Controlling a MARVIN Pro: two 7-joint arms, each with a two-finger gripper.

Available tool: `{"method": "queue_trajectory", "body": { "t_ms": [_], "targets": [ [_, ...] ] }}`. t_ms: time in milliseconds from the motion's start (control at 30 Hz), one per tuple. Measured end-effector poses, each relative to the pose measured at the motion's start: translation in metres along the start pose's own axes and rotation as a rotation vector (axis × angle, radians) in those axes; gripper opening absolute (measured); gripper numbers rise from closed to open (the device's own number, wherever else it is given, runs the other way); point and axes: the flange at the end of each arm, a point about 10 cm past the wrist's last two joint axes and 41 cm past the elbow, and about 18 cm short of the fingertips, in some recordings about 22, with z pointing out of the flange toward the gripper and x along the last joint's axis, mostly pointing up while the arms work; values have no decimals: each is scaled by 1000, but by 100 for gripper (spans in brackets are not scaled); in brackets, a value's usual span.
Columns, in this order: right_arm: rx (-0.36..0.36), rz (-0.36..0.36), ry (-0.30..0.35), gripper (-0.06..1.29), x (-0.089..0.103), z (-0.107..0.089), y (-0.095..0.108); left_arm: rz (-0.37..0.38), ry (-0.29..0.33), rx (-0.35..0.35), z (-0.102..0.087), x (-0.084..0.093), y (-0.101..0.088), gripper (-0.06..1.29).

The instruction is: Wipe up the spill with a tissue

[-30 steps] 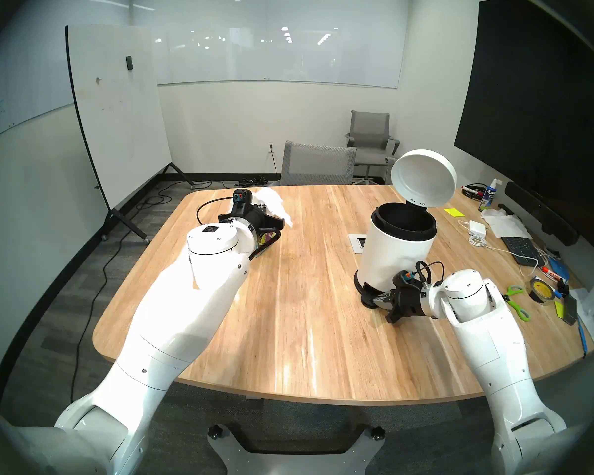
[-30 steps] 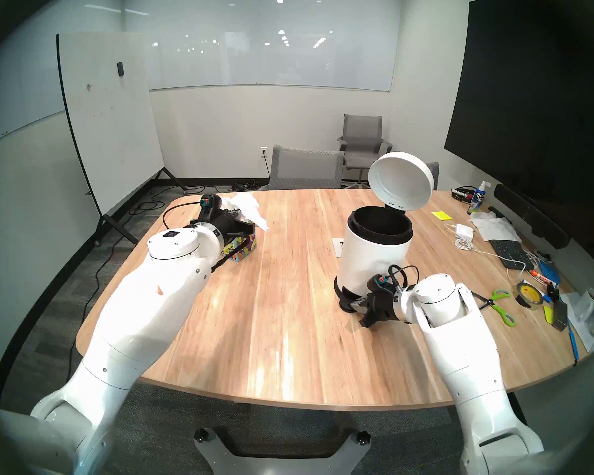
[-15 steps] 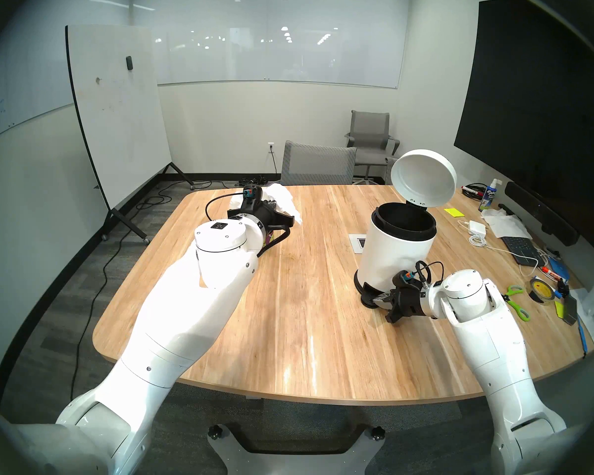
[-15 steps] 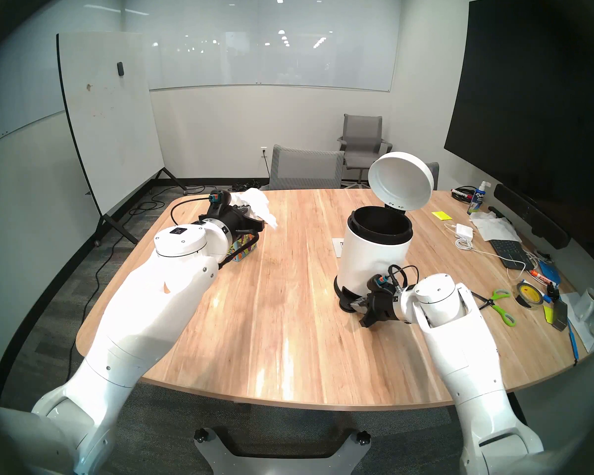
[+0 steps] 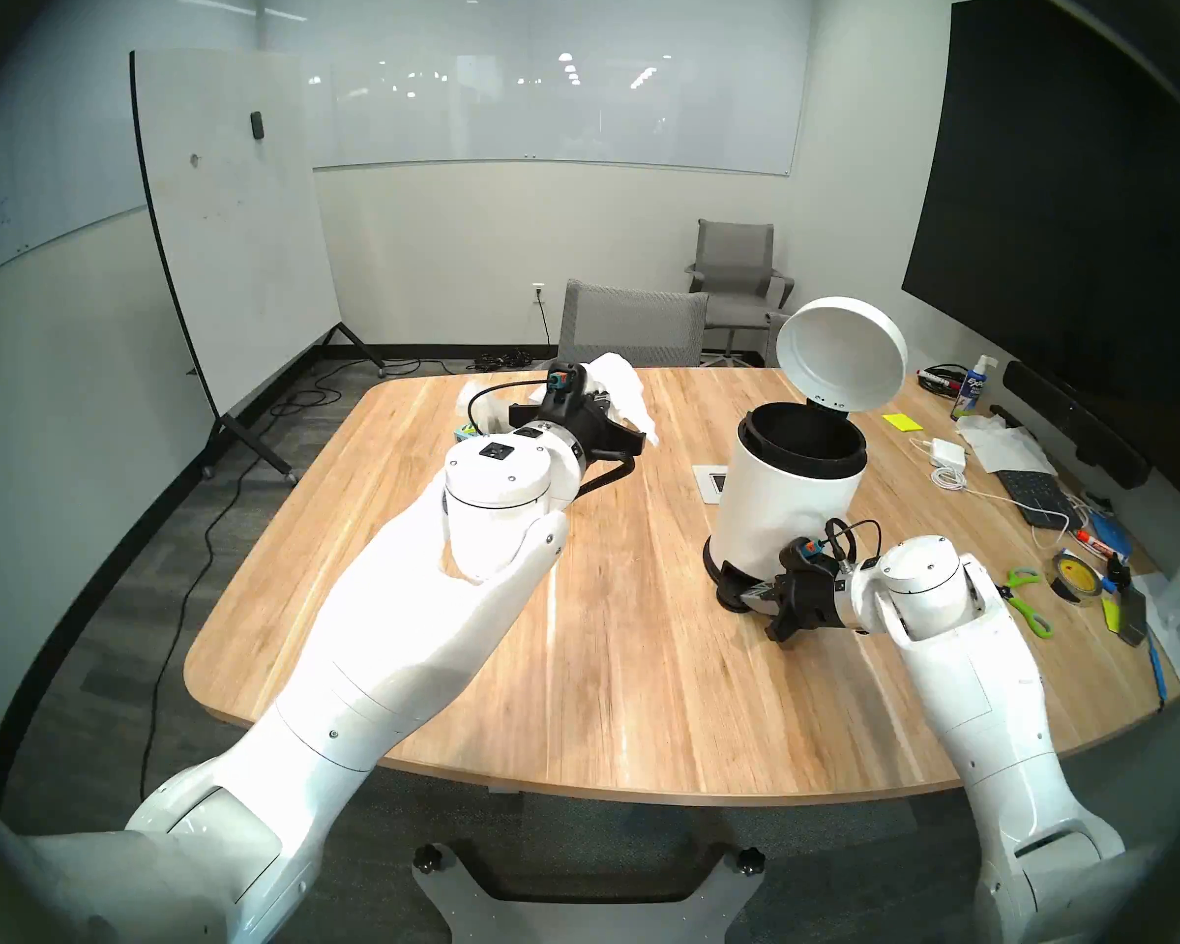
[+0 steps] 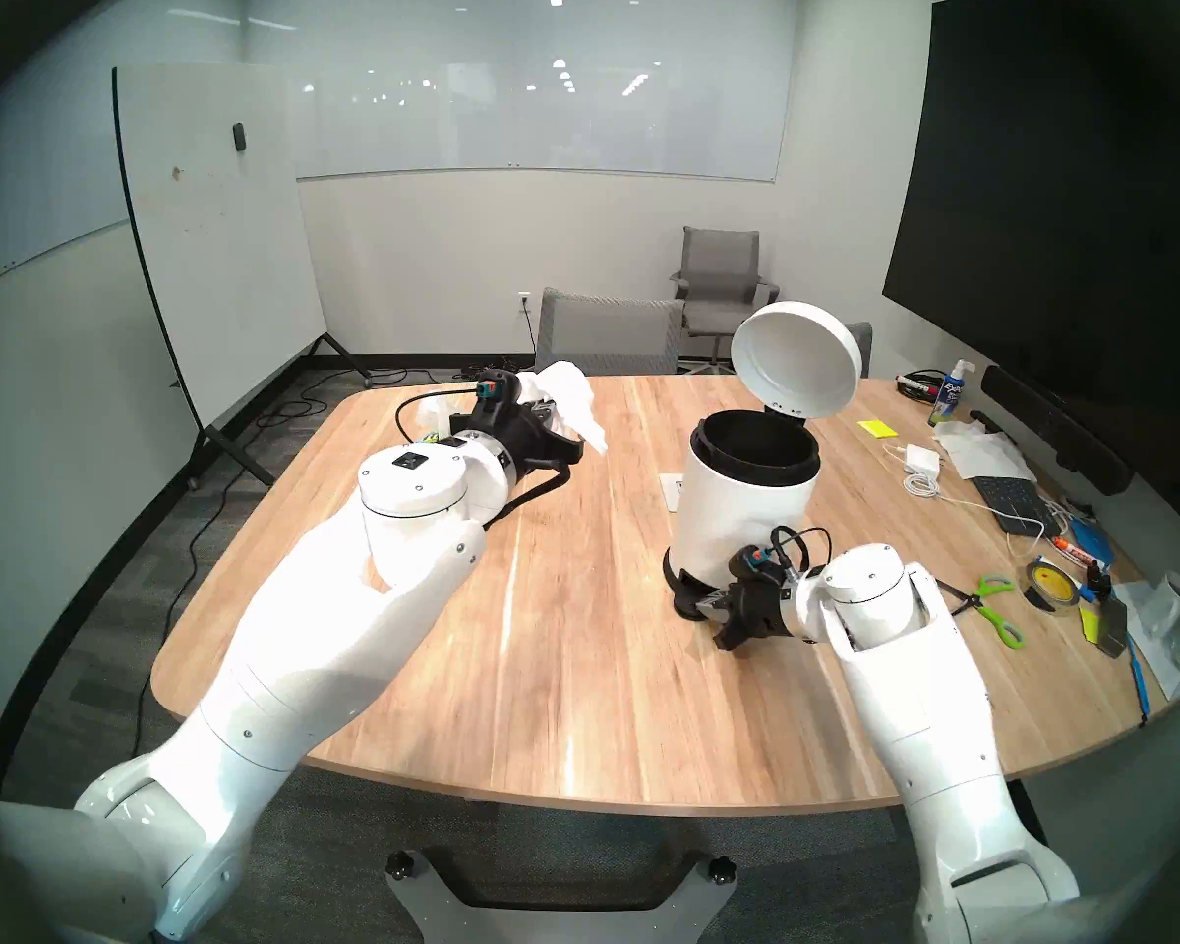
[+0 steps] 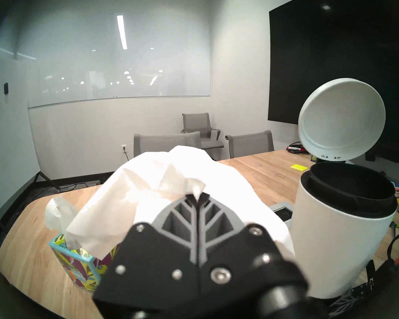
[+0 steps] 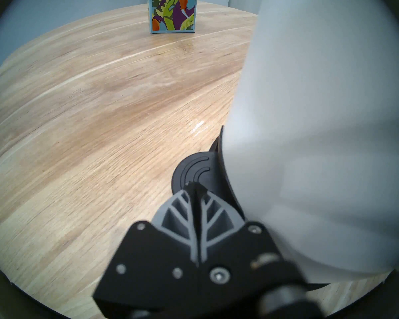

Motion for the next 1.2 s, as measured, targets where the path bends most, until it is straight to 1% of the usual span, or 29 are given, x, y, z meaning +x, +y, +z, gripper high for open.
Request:
{"method": "queue_trajectory", "body": {
  "t_ms": [100, 167, 333, 567, 700, 1000, 1167, 1200],
  "targets": [
    [0, 0, 0, -2, 0, 0, 0, 7, -6, -10, 4, -2, 7, -2],
    [0, 0, 0, -2, 0, 0, 0, 15, -12, -26, 9, -3, 19, -2],
    [0, 0, 0, -2, 0, 0, 0, 20, -9, -42, 14, -1, 34, -2],
    [0, 0, 1, -2, 0, 0, 0, 17, 17, -60, 19, 14, 57, -2],
    [0, 0, 1, -2, 0, 0, 0, 9, 35, -66, 21, 24, 66, -2],
    [-1, 0, 1, -2, 0, 0, 0, -18, 67, -77, 22, 47, 72, -2],
    [-1, 0, 1, -2, 0, 0, 0, -17, 61, -133, 14, 55, 81, -2],
    [-1, 0, 1, -2, 0, 0, 0, -11, 58, -161, 10, 56, 87, -2]
  ]
}}
